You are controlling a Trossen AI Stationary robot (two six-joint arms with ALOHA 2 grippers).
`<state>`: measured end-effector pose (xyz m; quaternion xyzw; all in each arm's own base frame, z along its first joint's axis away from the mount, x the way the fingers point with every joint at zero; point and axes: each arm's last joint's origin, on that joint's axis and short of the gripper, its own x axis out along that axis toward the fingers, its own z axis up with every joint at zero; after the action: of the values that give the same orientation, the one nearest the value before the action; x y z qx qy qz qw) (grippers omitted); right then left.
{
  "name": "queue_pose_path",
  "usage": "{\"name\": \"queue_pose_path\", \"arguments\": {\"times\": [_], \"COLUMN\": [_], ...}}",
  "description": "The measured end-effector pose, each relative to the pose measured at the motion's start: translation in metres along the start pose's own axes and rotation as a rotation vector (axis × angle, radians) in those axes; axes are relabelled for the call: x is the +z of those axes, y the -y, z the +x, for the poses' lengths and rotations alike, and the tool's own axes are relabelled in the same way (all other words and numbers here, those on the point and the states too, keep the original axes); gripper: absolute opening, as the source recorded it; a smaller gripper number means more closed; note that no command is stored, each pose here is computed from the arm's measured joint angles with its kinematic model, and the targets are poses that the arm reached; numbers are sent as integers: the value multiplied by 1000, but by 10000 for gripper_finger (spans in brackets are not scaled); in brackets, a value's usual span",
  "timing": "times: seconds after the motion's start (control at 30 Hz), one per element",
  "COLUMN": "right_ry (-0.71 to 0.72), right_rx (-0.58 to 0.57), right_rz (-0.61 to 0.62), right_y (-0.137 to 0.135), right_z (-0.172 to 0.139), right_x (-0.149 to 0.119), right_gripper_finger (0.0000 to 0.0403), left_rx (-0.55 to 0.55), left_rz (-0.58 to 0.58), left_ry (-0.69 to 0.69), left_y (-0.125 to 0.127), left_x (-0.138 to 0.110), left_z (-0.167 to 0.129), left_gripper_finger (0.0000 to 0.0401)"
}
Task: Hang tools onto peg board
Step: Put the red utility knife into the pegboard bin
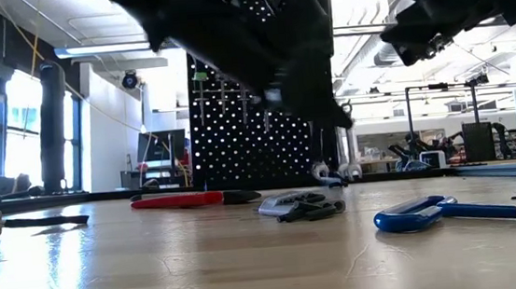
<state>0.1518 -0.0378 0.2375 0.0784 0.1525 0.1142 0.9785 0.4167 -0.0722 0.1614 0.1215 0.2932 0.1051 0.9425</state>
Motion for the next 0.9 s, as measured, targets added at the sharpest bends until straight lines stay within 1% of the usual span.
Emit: {"name": "queue_pose_path", "arguments": {"times": [0.07,0.2,0.27,0.37,0.47,0.6,0.77,0.9], "right_ry": [-14,-43,-40,-16,34,65,62,72], "right_rx": [39,67,84,112,121,116,99,72], "right_rz": [12,40,55,71,86,90,91,69], "right_y": [-6,-18,-24,-33,-42,-55,-71,-82], "right_z": [4,13,18,27,35,48,63,80], "right_x": [-3,-15,-22,-34,-45,-61,-71,-70], "right_gripper_finger": [158,158,158,158,158,158,158,158], "left_rx": [-25,-69,-87,-112,-152,-255,-266,-250], "left_rz": [36,102,129,151,151,111,36,23], "left_ry": [-69,-184,-209,-209,-186,-134,-159,-171], "left_y": [7,21,29,37,41,46,46,45], "left_x": [-2,-9,-12,-23,-37,-59,-82,-92], "left_z": [-12,-33,-41,-54,-64,-74,-86,-96], "left_gripper_finger": [212,212,212,211,211,211,211,211]}}
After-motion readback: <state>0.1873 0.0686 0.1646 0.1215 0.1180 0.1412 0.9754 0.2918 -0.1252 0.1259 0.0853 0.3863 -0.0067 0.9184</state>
